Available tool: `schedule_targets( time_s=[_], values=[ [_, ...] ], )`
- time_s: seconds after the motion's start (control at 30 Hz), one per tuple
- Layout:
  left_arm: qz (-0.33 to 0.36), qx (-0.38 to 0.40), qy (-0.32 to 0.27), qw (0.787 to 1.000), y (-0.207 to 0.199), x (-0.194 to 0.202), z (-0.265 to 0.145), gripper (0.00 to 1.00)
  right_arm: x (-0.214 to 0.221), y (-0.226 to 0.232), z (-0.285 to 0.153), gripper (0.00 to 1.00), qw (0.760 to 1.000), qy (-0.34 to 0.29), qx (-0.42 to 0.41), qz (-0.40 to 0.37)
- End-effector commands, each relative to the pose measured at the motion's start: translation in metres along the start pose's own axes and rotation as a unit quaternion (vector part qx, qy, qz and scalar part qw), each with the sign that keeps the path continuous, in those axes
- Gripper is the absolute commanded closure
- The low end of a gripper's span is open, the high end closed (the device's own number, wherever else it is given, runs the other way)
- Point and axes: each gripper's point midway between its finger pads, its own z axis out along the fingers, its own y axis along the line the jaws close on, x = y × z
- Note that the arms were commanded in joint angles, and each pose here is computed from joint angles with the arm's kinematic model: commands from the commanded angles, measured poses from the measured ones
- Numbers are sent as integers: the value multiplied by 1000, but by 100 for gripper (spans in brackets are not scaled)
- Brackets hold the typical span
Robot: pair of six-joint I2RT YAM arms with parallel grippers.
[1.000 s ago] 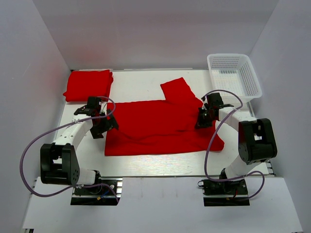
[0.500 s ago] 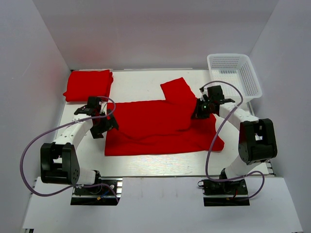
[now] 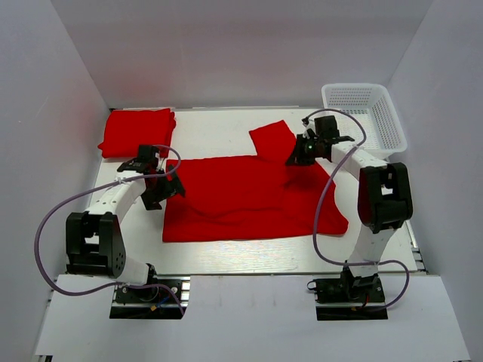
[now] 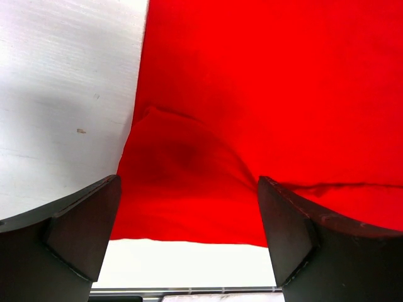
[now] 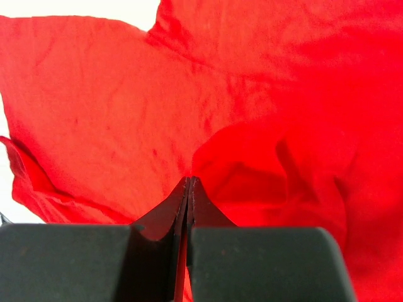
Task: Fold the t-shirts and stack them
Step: Fold the flattened tshirt in 1/3 of the way, then grap the side of the flattened tshirt furthest away from the robot with both arms
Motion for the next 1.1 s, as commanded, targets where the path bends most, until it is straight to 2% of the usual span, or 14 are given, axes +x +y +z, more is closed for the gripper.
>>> schedule_targets(
  time_s=[0.0, 0.17, 0.33, 0.4, 0.43, 0.63, 0.67, 0.73, 0.77, 0.83, 0.87, 0.9, 0.97, 1.07],
  values=[
    [3, 6, -19, 1000, -6, -15, -5, 0, -23, 23, 7, 100, 999, -19, -41, -13],
    [3, 6, -18, 1000, -7, -17, -4, 0, -12, 37, 34, 100, 997, 10, -68, -30],
    [3, 6, -18, 1000, -7, -17, -4, 0, -16, 48, 50, 100, 995, 8, -76, -58],
    [3, 8, -22, 1000, -8, -19, -4, 0, -18, 51, 58, 72, 995, 10, -74, -65],
    [3, 8, -22, 1000, -8, -19, -4, 0, -17, 53, 60, 10, 995, 12, -76, -67],
    [-6, 7, -48, 999, -16, -42, -7, 0, -60, 58, 52, 10, 993, -30, -49, -105],
    [-7, 5, -54, 999, -17, -48, -5, 0, -80, 67, 46, 10, 990, -55, -47, -120],
    [-6, 4, -71, 997, -23, -65, -6, 0, -91, 54, 50, 10, 990, -64, -17, -127],
    [-7, -5, -66, 998, -22, -68, 1, 0, -116, 62, 42, 10, 986, -92, -15, -139],
    [-7, -6, -84, 996, -28, -87, 3, 0, -123, 36, 53, 10, 984, -90, 41, -150],
    [-7, -4, -88, 996, -32, -94, 4, 0, -147, 44, 45, 10, 979, -116, 49, -163],
    [-8, -16, -84, 996, -30, -99, 16, 0, -145, 23, 61, 10, 977, -107, 83, -164],
    [-8, -22, -88, 996, -35, -113, 20, 0, -168, 25, 55, 10, 973, -131, 95, -168],
    [-9, -39, -86, 995, -34, -124, 38, 0, -180, 4, 67, 10, 967, -146, 130, -163]
  ],
)
